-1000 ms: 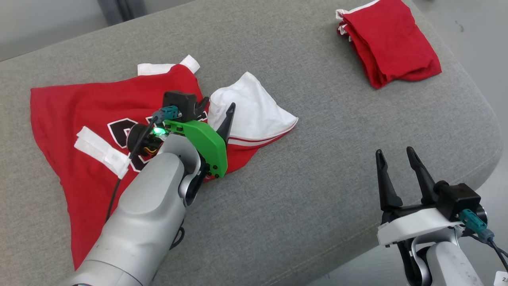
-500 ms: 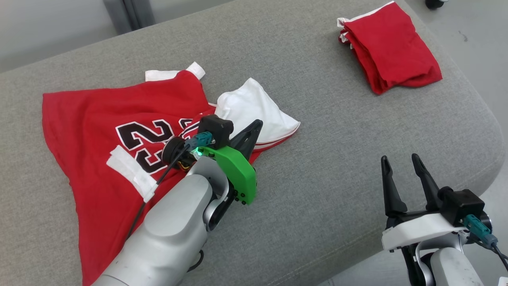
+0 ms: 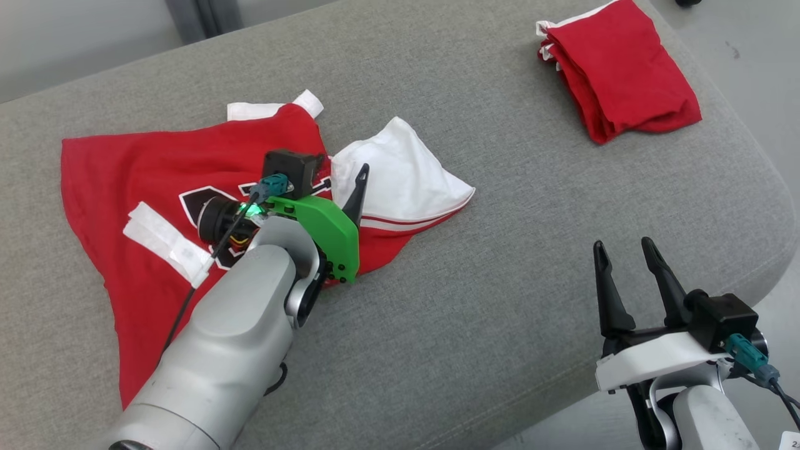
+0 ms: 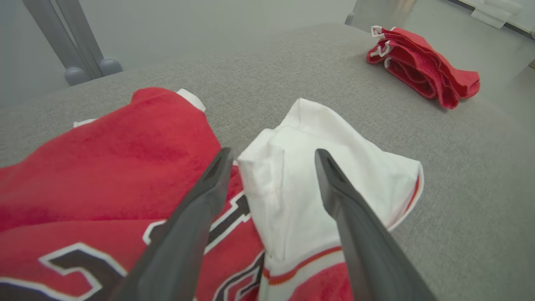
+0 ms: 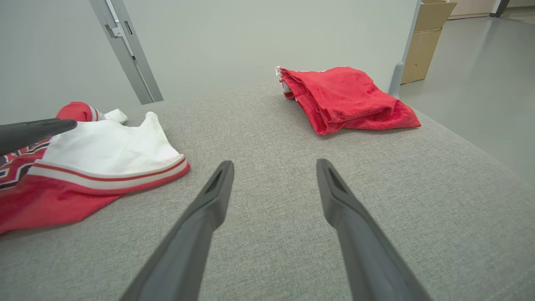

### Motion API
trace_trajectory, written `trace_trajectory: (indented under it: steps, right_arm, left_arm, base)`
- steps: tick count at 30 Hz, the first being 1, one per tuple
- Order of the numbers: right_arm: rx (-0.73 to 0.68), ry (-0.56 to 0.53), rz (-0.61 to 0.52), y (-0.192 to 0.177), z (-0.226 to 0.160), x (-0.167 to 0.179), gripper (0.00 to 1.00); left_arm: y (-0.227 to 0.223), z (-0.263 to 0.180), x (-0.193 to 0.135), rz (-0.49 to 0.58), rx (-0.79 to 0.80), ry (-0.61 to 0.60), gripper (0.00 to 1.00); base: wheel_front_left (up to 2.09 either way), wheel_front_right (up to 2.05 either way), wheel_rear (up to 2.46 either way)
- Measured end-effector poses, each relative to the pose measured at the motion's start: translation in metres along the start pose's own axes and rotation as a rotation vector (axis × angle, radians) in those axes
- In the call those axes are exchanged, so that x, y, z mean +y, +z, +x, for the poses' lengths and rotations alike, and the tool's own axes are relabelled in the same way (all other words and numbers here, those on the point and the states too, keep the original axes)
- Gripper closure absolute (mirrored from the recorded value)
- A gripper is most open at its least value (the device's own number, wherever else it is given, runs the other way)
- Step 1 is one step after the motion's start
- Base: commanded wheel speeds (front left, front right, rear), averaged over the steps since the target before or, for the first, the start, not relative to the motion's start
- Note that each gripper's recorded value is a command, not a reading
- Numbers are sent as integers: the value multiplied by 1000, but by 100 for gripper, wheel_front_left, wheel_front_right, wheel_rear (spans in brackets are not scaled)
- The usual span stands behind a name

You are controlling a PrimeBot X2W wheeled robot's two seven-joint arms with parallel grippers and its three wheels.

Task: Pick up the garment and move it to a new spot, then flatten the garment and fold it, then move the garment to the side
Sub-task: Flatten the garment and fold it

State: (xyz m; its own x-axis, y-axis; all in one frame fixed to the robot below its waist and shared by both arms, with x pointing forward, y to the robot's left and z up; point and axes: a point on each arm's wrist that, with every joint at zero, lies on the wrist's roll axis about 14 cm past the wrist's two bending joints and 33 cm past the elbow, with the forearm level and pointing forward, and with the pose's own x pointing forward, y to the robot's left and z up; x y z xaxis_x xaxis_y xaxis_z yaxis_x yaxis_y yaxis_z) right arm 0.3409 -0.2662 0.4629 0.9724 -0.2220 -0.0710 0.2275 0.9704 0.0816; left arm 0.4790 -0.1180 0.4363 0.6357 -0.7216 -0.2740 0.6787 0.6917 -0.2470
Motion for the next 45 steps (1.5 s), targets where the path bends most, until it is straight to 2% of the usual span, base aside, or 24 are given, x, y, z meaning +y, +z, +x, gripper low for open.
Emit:
trace_trajectory:
  steps: [6,7,8,9,10,21,24,31,32,33,34,35,39,42,45]
  right_arm:
    - [10,-21,-3,-2,-3,-6,0]
    - [11,-23,-2,-3,-3,-7,0]
    - [11,-26,-1,-3,-4,-8,0]
    - [11,-27,-1,-2,-4,-8,0]
    - [10,-28,-1,-2,-4,-9,0]
    - [-2,-21,-1,1,-4,-7,0]
    - [-7,-20,2,2,-7,-7,0]
    - [-8,-27,4,2,-12,-9,0]
    - [-9,-21,5,2,-11,-8,0]
    - [-9,-16,6,2,-11,-6,0]
    - [-8,-11,7,2,-10,-4,0]
    - [-8,-8,7,2,-10,-3,0]
    - [-10,-1,10,2,-10,-1,0]
    - [-14,4,10,3,-10,0,0]
    - [-24,2,12,6,-12,-1,0]
  left_arm:
    - [-5,8,6,6,20,6,0]
    - [-8,8,6,5,29,7,7]
    - [-11,8,6,6,37,6,53]
    - [-12,8,7,6,42,6,64]
    - [-13,8,7,5,42,5,100]
    - [4,5,-20,58,-32,-92,100]
    - [3,-3,-48,68,-56,-178,100]
    - [-56,-48,-116,13,33,-362,100]
    - [-65,-54,-121,6,53,-373,91]
    - [-72,-59,-125,2,66,-383,65]
    - [-75,-63,-128,1,65,-393,50]
    - [-76,-66,-133,2,60,-407,0]
    - [-89,-81,-150,37,75,-466,0]
    - [-104,-92,-158,4,111,-475,0]
    - [-94,-93,-163,-30,87,-480,0]
  base:
    - [0,0,0]
    - [0,0,0]
    - [0,0,0]
    - [0,0,0]
    - [0,0,0]
    - [0,0,0]
    - [0,0,0]
    - [0,0,0]
    - [0,0,0]
    - [0,0,0]
    - [0,0,0]
    - [0,0,0]
    - [0,0,0]
    - [0,0,0]
    - [0,0,0]
